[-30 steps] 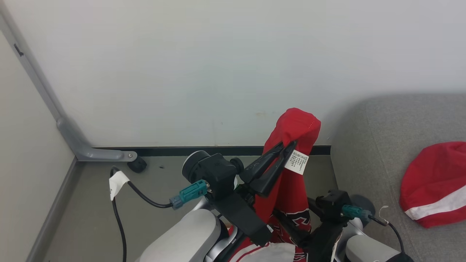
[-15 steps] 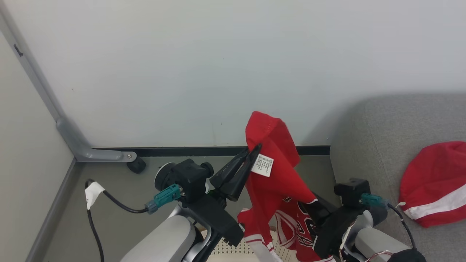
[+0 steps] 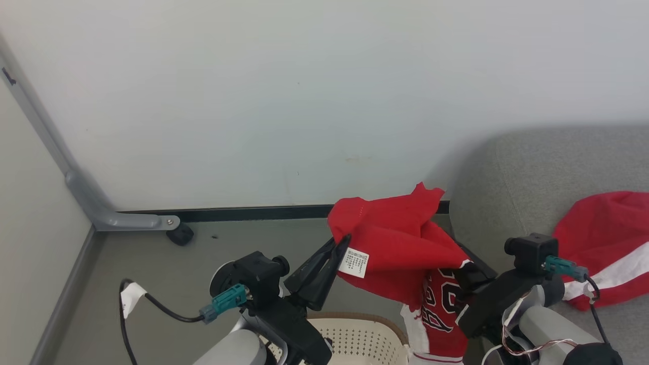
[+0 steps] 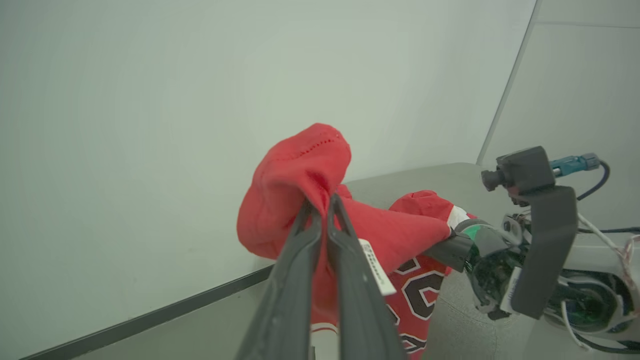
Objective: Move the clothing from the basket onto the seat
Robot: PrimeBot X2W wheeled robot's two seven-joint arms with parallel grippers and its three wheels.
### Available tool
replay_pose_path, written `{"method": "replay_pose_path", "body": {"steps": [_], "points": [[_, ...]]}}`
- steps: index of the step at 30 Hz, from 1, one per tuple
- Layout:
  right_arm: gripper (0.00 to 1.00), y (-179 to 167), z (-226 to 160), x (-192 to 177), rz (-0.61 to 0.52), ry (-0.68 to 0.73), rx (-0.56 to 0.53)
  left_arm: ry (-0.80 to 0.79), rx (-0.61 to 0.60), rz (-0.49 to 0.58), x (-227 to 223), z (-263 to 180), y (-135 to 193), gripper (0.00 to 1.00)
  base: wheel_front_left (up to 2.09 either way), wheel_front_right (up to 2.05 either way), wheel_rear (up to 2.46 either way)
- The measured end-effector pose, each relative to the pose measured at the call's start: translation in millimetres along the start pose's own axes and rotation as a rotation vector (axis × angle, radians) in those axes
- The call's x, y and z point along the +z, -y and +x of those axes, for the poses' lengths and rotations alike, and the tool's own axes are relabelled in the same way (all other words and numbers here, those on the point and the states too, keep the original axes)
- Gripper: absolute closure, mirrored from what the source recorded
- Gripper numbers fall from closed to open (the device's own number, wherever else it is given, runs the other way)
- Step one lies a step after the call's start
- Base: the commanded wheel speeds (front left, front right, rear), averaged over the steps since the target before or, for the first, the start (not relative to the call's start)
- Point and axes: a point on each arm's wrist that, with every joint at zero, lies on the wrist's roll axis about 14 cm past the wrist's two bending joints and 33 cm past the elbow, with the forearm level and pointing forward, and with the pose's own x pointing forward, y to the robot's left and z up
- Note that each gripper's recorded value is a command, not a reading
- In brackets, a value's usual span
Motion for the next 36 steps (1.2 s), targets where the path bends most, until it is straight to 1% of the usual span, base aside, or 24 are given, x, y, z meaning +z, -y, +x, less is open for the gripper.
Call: {"method": "replay_pose_path", "body": {"steps": [4, 5, 6, 7, 11, 20, 27, 36], "points": [[1.00, 4, -2, 12, 0.033, 0.041, -0.016, -0.022, -0.020, -0.003, -8, 1, 7, 1.00, 0.00, 0.00, 0.00], [1.00, 5, -2, 16, 0.039, 0.054, -0.021, -0.028, -0.024, -0.004, -10, 1, 9, 0.88, 0.00, 0.00, 0.00], [1.00, 7, -3, 19, 0.045, 0.066, -0.027, -0.036, -0.025, -0.006, -13, 0, 9, 0.37, 0.00, 0.00, 0.00], [1.00, 9, -3, 22, 0.054, 0.077, -0.034, -0.047, -0.025, -0.011, -16, -1, 10, 0.00, 0.00, 0.00, 0.00], [1.00, 20, -10, 29, 0.085, 0.111, -0.070, -0.060, -0.031, -0.016, -21, -2, 12, 0.00, 0.00, 0.00, 0.00], [1.00, 50, -28, 51, 0.093, 0.184, -0.153, -0.096, -0.039, -0.015, -33, -3, 11, 0.00, 0.00, 0.00, 0.00], [1.00, 69, -47, 67, 0.068, 0.236, -0.204, -0.114, -0.067, -0.016, -39, 3, 17, 0.00, 0.00, 0.00, 0.00], [1.00, 88, -82, 81, 0.023, 0.296, -0.277, -0.143, -0.104, -0.017, -50, 9, 24, 0.00, 0.00, 0.00, 0.00]]}}
